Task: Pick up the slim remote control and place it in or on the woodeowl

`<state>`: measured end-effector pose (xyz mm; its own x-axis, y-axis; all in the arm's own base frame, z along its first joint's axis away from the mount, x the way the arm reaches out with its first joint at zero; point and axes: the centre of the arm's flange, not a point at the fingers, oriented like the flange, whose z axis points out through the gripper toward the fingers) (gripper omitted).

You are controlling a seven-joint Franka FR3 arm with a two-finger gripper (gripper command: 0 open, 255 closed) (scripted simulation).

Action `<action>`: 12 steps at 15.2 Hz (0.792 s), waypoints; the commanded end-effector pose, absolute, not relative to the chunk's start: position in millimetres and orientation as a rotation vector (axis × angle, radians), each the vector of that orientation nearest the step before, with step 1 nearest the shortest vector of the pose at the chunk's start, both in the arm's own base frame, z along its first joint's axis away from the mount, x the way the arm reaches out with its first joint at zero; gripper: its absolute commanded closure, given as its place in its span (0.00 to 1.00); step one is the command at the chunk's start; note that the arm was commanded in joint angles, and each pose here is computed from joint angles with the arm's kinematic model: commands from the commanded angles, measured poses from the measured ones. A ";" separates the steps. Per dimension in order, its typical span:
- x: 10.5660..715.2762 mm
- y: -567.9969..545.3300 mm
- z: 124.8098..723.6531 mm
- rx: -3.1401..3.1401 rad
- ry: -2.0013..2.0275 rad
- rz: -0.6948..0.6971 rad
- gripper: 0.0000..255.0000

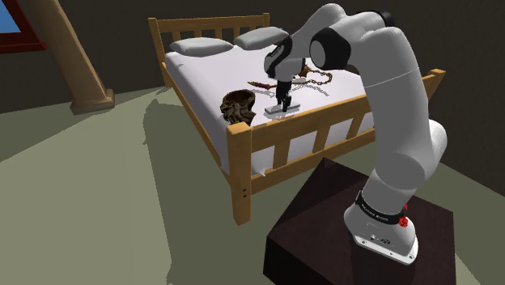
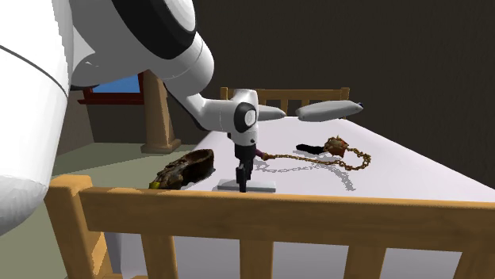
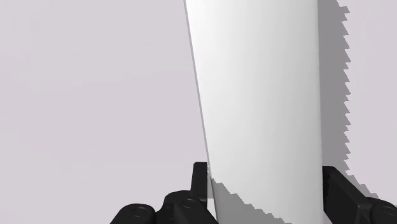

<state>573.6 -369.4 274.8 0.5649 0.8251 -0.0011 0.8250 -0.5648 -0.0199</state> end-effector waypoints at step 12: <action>573.1 -369.1 340.6 -2.764 -1.457 0.016 1.00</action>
